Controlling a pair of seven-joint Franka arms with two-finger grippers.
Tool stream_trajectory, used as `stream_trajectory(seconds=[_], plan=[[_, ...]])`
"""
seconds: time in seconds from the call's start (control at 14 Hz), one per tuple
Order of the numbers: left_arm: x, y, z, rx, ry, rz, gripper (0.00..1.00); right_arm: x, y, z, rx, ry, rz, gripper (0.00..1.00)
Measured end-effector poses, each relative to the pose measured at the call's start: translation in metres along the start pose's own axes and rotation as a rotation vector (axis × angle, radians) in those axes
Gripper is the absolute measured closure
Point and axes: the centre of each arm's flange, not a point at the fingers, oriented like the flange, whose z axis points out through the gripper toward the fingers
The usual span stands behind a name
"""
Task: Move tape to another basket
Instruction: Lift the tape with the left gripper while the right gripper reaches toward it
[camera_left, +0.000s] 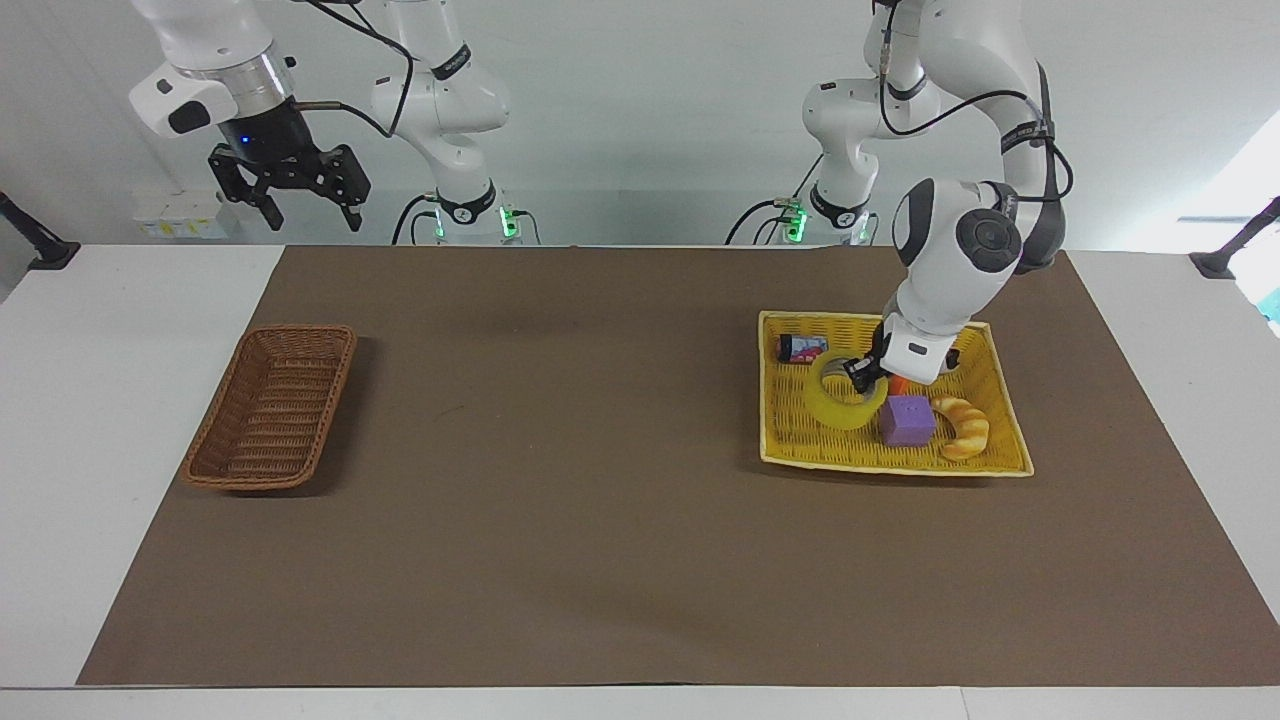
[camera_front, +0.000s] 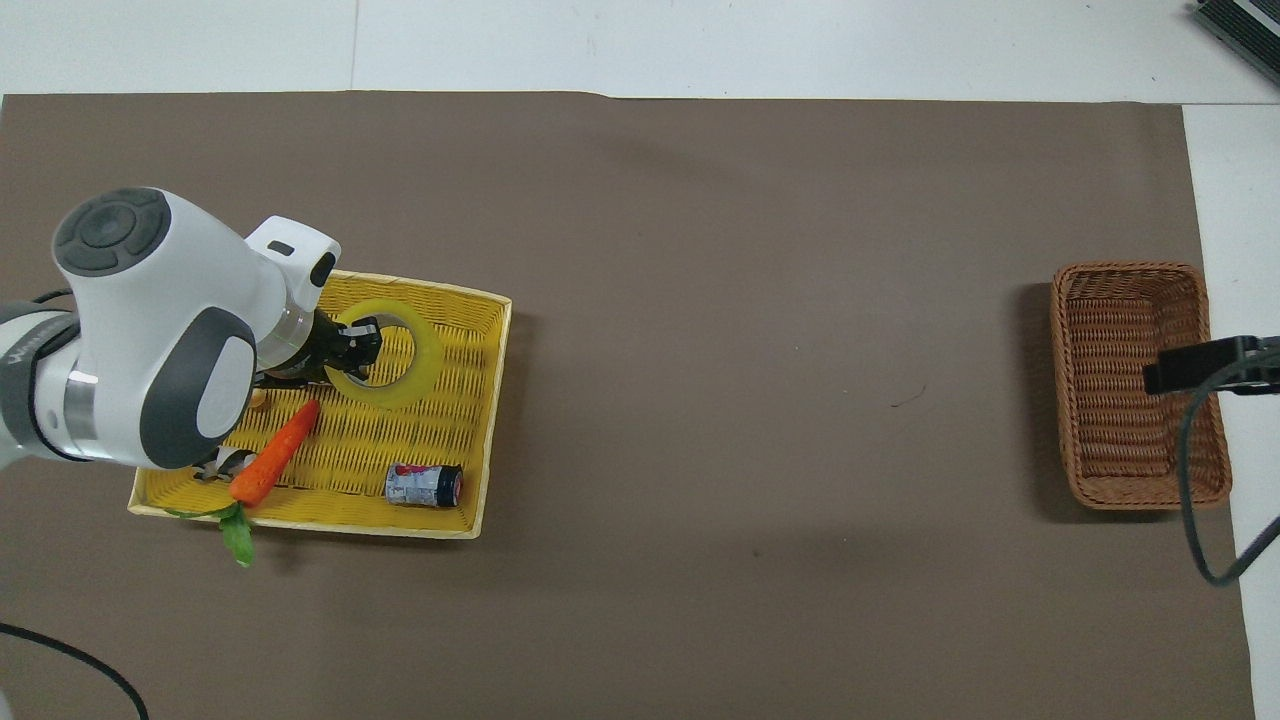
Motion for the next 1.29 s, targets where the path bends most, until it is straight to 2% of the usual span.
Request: stream_trajectory(seconds=[0.36, 0.5, 0.71, 0.93, 1.07, 1.29], plan=[[-0.011, 0.009, -0.075, 0.003, -0.034, 0.017, 0.78, -0.002, -0.059, 0.001, 0.141, -0.005, -0.069, 0.0], [-0.02, 0.012, -0.103, 0.003, -0.049, 0.028, 0.78, 0.0, -0.095, 0.003, 0.222, 0.004, -0.041, 0.0], [-0.043, 0.043, -0.109, -0.022, -0.064, 0.07, 0.78, 0.009, -0.149, 0.012, 0.348, 0.002, 0.068, 0.0], [-0.072, 0.084, -0.108, -0.105, -0.108, 0.118, 0.78, 0.022, -0.177, 0.028, 0.466, -0.031, 0.147, 0.0], [-0.086, 0.106, -0.109, -0.195, -0.145, 0.133, 0.78, 0.03, -0.184, 0.042, 0.551, -0.056, 0.184, 0.0], [-0.105, 0.136, -0.112, -0.296, -0.163, 0.156, 0.78, 0.034, -0.191, 0.064, 0.62, -0.068, 0.229, 0.0]])
